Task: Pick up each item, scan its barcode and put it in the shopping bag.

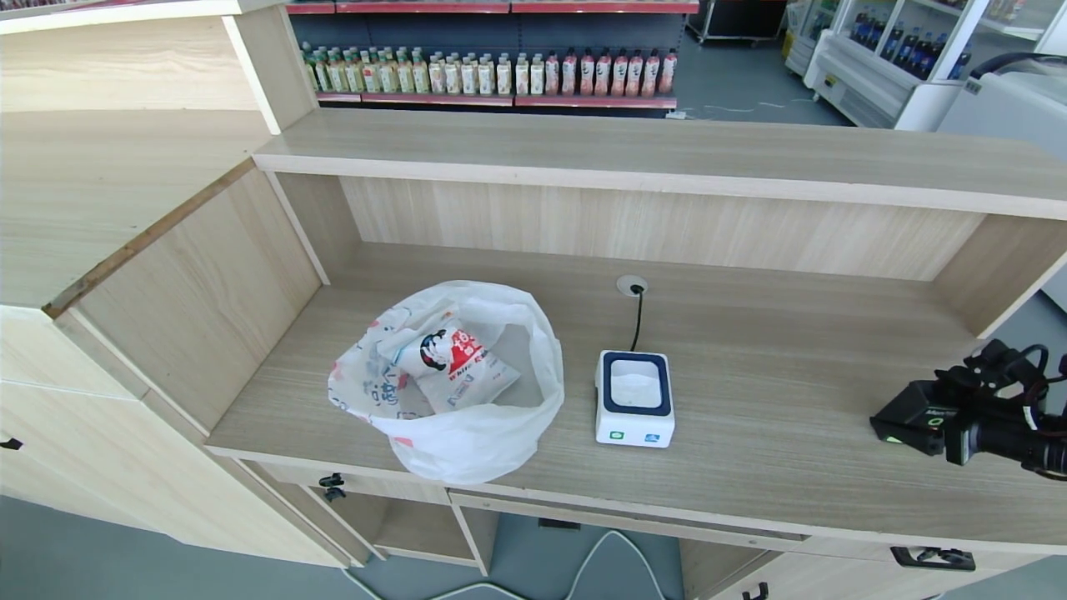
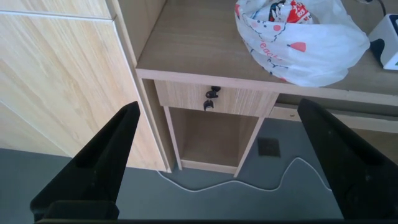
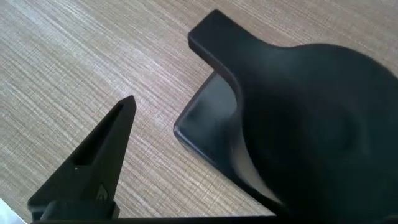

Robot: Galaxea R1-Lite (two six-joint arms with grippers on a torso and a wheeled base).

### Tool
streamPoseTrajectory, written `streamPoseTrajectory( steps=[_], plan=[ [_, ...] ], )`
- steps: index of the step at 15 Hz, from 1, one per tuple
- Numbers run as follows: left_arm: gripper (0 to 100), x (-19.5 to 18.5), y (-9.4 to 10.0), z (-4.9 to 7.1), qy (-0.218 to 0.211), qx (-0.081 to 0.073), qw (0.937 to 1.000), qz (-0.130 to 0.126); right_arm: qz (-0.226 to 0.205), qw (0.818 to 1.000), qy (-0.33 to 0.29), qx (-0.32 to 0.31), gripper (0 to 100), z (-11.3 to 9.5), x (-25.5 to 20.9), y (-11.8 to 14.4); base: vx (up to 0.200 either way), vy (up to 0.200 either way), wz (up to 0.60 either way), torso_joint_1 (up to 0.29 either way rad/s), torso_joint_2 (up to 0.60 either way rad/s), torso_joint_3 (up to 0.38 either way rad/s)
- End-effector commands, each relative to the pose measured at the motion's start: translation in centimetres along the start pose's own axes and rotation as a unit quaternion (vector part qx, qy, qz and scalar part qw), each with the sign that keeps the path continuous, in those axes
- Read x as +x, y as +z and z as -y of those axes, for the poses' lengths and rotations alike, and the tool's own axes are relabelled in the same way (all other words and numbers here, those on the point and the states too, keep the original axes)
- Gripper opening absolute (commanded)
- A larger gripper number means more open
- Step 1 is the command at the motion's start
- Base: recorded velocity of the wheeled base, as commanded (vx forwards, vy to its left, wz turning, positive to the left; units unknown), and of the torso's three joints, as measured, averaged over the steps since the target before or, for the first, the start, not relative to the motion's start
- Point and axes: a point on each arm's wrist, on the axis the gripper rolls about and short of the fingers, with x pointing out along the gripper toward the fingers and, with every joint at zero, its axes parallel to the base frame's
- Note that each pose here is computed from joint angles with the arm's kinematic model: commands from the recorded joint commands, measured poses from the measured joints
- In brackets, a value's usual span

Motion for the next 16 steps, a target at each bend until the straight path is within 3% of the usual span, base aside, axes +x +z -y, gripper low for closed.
streamPoseTrajectory(
  steps=[1, 2, 11, 14, 16],
  plan=[
    [100, 0.0, 0.0, 0.0, 0.000, 0.000, 1.0000, 0.000, 0.001, 1.000, 0.005, -0.001, 100, -0.2, 0.2, 0.1, 0.000, 0.000, 0.00, 0.000, 0.00, 0.000],
    [100, 0.0, 0.0, 0.0, 0.000, 0.000, 1.0000, 0.000, 0.002, 1.000, 0.009, -0.002, 0, -0.4, 0.4, 0.2, 0.000, 0.000, 0.00, 0.000, 0.00, 0.000],
    [100, 0.0, 0.0, 0.0, 0.000, 0.000, 1.0000, 0.000, 0.006, 1.000, 0.013, -0.022, 0, -1.4, 0.1, 1.0, 0.000, 0.000, 0.00, 0.000, 0.00, 0.000],
    [100, 0.0, 0.0, 0.0, -0.001, 0.000, 1.0000, 0.000, 0.058, 0.989, -0.027, -0.132, 0, -1.5, -1.9, 5.5, 0.000, 0.000, 0.00, 0.000, 0.00, 0.000],
    [100, 0.0, 0.0, 0.0, 0.000, 0.000, 1.0000, 0.000, 0.111, 0.968, -0.054, -0.217, 0, -2.9, -3.9, 10.2, 0.000, 0.000, 0.00, 0.000, 0.00, 0.000]
  ],
)
